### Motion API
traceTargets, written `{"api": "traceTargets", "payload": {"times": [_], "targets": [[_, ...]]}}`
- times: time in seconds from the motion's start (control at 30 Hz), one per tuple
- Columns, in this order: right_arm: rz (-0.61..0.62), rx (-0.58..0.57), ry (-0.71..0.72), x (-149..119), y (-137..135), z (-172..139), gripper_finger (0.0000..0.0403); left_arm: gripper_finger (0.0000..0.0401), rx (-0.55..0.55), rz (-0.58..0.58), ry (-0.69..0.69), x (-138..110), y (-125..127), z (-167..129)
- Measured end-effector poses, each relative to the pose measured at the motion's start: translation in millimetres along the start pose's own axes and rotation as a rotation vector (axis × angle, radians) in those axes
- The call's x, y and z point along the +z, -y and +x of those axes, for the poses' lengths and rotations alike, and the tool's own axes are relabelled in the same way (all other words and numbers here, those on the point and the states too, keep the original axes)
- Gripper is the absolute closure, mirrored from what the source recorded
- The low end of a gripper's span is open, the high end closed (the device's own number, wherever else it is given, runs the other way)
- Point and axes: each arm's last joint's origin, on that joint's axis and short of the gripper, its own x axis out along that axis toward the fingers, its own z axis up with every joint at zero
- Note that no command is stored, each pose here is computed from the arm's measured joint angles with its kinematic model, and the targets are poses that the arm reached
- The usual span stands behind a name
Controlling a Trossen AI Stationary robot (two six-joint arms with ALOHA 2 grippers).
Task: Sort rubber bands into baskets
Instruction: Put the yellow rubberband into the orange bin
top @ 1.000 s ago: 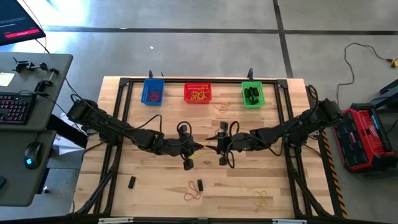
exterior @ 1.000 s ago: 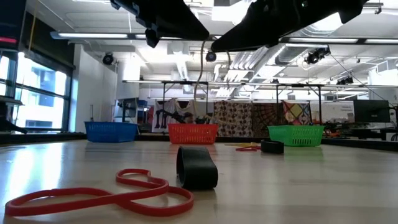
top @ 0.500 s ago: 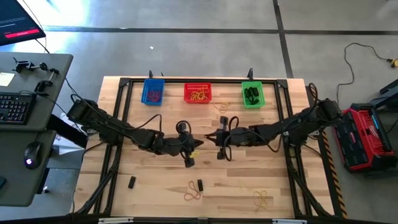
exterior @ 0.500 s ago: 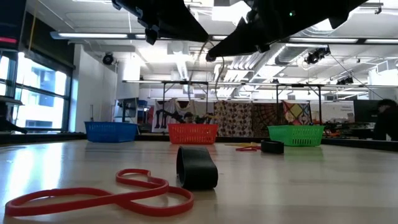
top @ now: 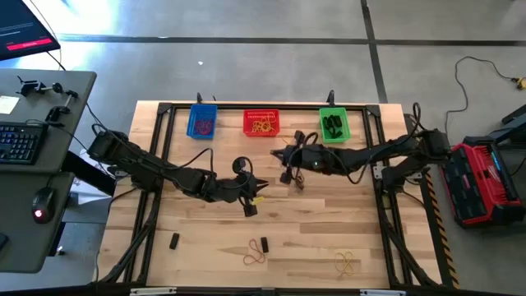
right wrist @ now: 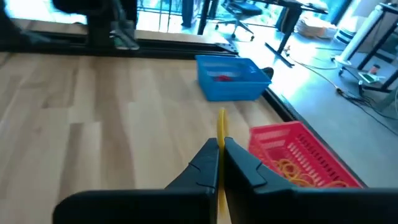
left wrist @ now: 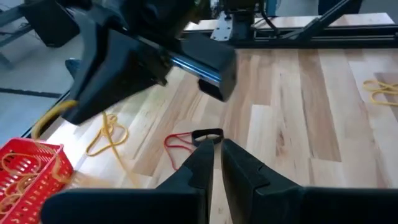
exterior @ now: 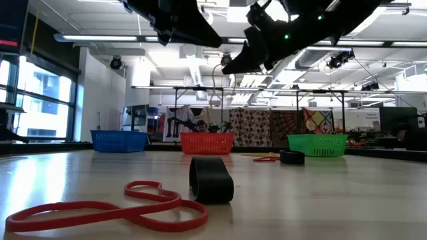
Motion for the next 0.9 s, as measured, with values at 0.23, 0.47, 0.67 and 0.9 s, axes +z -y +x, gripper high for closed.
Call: {"api": "traceTargets", "payload": {"times": [0.23, 0.47, 0.67, 0.9], "targets": [[0.071, -0.029, 0.003, 6.8, 42.5, 13.2, 0.0402, 0.0395, -0.09, -0.087, 0.127, -22.8, -15.3, -6.4], [0.079, -0.089, -0.017, 36.4, 83.7, 30.2, 0.0402, 0.04, -0.08, -0.156, 0.171, -51.7, -35.9, -29.0], [0.088, -0.111, -0.022, 52.2, 115.2, 66.4, 0.0403, 0.0401, -0.066, -0.196, 0.221, -64.3, -45.2, -48.2], [0.083, -0.133, -0.155, 38.9, 136.9, 112.7, 0.0403, 0.0401, -0.067, -0.223, 0.254, -67.4, -48.5, -56.0]]}}
